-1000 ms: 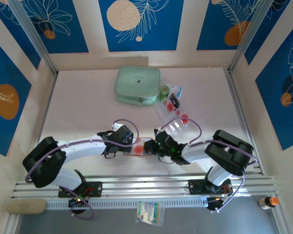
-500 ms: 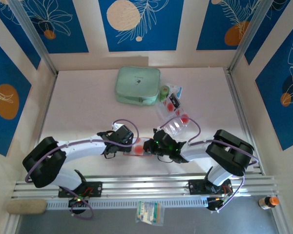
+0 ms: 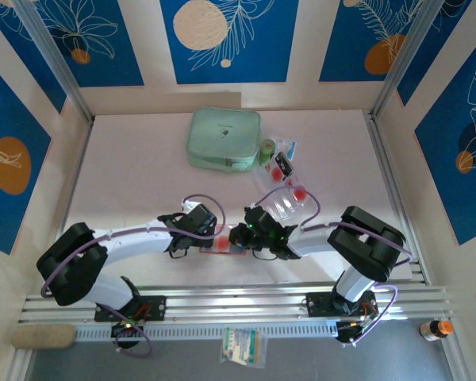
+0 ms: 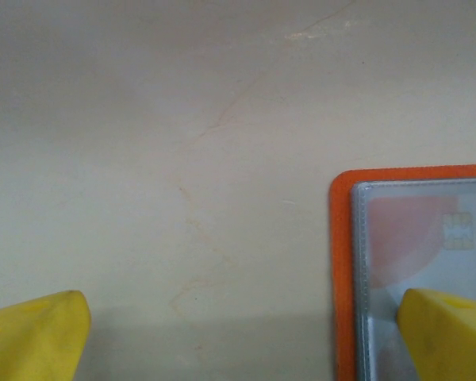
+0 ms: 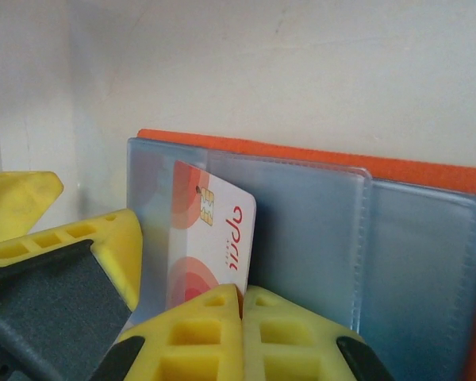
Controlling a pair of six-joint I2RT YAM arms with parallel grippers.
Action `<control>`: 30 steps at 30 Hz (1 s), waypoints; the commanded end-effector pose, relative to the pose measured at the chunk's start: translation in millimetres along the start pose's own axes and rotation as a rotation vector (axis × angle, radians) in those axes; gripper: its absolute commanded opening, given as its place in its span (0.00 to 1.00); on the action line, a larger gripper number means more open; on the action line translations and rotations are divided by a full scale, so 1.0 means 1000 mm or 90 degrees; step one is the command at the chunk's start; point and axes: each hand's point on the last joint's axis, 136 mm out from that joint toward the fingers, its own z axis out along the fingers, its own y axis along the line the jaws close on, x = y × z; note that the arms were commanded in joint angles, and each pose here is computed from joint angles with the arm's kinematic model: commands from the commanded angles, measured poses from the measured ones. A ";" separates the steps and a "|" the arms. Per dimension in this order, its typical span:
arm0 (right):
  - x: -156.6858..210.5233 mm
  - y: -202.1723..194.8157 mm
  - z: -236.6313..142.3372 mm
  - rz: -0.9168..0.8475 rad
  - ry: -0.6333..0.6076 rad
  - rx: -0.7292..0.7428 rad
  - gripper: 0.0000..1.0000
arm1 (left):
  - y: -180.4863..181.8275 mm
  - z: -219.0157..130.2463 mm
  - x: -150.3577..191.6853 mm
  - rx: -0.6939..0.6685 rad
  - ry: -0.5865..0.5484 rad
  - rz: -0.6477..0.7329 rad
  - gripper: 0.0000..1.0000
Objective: Put the credit cards into the card holder
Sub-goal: Insert the credit card into the card slot.
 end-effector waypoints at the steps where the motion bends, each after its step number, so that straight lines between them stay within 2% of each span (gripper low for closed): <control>1: 0.017 -0.017 0.007 0.006 0.055 0.043 0.00 | 0.007 0.000 0.012 -0.012 0.016 0.011 1.00; 9: 0.018 -0.001 0.014 -0.021 0.102 0.026 0.00 | 0.005 -0.006 0.001 -0.012 0.000 0.007 1.00; 10: 0.017 0.001 0.014 -0.030 0.112 0.029 0.03 | 0.005 -0.009 -0.002 -0.010 -0.007 0.005 1.00; 13: 0.012 0.006 0.006 -0.060 0.123 0.035 0.19 | 0.009 -0.018 -0.014 -0.014 -0.031 -0.012 1.00; 16: 0.003 0.011 -0.008 -0.088 0.116 0.045 0.25 | 0.022 -0.025 -0.020 -0.029 -0.041 -0.038 1.00; 20: -0.005 0.018 -0.019 -0.124 0.116 0.055 0.24 | 0.038 -0.027 -0.017 -0.048 -0.037 -0.066 1.00; 30: -0.006 0.031 -0.005 -0.177 0.153 0.072 0.08 | 0.062 -0.014 0.017 -0.089 0.028 -0.113 1.00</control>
